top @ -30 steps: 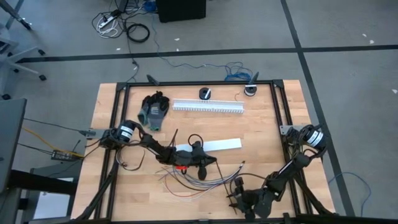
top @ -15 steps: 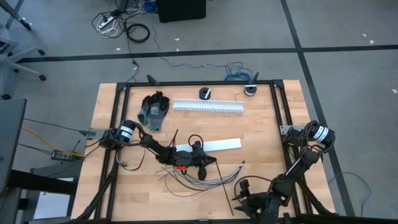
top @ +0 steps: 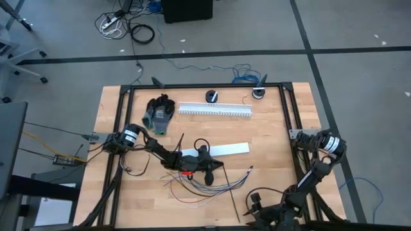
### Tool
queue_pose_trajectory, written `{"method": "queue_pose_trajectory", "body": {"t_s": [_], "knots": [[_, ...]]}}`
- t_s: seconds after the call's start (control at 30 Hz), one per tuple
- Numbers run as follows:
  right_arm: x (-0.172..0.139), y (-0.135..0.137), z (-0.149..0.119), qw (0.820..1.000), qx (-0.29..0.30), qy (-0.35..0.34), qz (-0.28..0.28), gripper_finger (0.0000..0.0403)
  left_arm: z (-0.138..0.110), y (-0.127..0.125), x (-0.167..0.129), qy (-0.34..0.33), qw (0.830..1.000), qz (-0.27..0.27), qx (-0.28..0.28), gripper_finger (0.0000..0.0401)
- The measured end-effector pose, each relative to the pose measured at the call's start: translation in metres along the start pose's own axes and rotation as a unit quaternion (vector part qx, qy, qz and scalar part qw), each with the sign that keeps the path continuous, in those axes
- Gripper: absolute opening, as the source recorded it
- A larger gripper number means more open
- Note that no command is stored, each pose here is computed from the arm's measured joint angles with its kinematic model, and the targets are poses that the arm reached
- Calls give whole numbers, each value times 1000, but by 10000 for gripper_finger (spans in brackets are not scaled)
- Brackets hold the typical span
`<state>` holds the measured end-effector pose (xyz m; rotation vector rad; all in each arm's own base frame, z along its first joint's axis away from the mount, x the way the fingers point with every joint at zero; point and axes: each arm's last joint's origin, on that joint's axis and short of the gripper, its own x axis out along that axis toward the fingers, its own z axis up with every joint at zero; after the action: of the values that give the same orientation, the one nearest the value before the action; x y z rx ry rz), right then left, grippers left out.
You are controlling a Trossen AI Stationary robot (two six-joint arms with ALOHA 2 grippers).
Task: Ziptie cables
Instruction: Wrap the black zip tie around the cables
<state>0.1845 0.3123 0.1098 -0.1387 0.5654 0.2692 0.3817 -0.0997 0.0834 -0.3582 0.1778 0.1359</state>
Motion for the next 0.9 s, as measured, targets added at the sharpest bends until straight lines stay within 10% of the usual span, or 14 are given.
{"method": "queue_pose_trajectory", "body": {"t_s": [0.9], "knots": [[14, 9, -3, 993, -90, 8, -77, 160, 0, -1, -1, -6, 999, 15, -34, 0]]}}
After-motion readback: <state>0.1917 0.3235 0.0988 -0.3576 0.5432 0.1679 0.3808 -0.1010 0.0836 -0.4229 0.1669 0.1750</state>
